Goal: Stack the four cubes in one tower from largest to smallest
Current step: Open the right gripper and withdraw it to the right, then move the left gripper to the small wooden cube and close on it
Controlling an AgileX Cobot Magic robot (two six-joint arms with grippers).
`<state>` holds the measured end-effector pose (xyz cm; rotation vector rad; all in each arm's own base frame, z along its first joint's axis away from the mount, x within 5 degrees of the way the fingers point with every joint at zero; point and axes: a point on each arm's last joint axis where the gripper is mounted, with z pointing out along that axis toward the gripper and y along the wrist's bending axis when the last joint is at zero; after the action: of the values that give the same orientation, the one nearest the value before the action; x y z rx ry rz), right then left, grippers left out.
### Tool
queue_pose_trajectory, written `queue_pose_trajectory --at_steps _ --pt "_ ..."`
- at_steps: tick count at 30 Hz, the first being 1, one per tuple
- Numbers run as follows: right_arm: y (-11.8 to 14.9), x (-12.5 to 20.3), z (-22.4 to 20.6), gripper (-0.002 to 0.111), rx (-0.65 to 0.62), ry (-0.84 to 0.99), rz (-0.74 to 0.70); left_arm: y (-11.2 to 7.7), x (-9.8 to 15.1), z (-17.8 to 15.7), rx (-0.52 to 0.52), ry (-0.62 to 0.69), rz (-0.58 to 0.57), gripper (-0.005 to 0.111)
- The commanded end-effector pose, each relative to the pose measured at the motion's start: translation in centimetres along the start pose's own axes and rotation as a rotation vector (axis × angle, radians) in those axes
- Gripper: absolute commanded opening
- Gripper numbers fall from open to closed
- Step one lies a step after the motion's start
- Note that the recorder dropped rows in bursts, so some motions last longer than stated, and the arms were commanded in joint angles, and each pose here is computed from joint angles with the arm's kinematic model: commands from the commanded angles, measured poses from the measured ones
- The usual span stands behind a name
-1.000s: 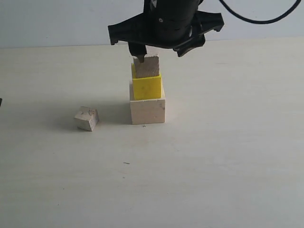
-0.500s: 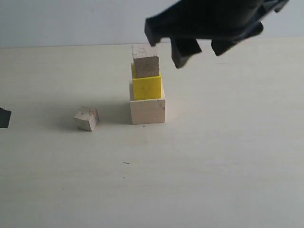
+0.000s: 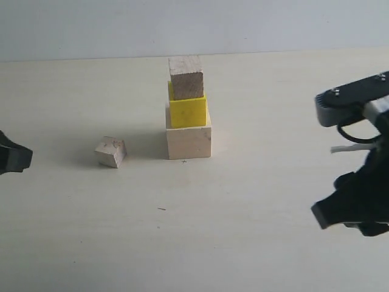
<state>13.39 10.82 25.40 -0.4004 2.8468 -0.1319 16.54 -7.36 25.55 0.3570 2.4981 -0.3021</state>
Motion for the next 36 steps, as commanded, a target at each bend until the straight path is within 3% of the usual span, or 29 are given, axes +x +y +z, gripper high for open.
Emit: queue_pose_trajectory --at_steps 1,3,8,17,21,27,36 --pt "-1.9 0.9 -1.6 0.053 0.029 -0.141 0.041 -0.2 -0.8 1.8 0.036 0.002 0.016 0.061" --pt "-2.5 1.3 -2.4 0.053 0.024 -0.198 0.045 -0.5 -1.2 2.9 0.055 0.031 0.062 0.069" --pt "-3.5 1.9 -3.8 0.053 0.004 -0.291 0.055 -1.0 -3.3 5.6 0.101 0.079 0.069 0.069" --pt "-4.5 1.2 -4.4 0.053 0.106 -0.414 -0.051 -2.6 -6.8 9.8 0.118 0.111 0.126 0.069" --pt "-4.2 1.3 -4.3 0.053 0.077 -0.395 -0.057 -3.4 -6.8 12.3 0.107 0.158 0.196 0.069" --pt "-3.9 1.6 -4.3 0.053 0.046 -0.375 -0.096 -3.1 -6.1 14.3 0.084 0.212 0.238 0.069" --pt "-3.7 1.4 -4.3 0.053 0.021 -0.39 -0.085 -2.8 -6.9 14.7 0.037 0.129 0.293 0.069"
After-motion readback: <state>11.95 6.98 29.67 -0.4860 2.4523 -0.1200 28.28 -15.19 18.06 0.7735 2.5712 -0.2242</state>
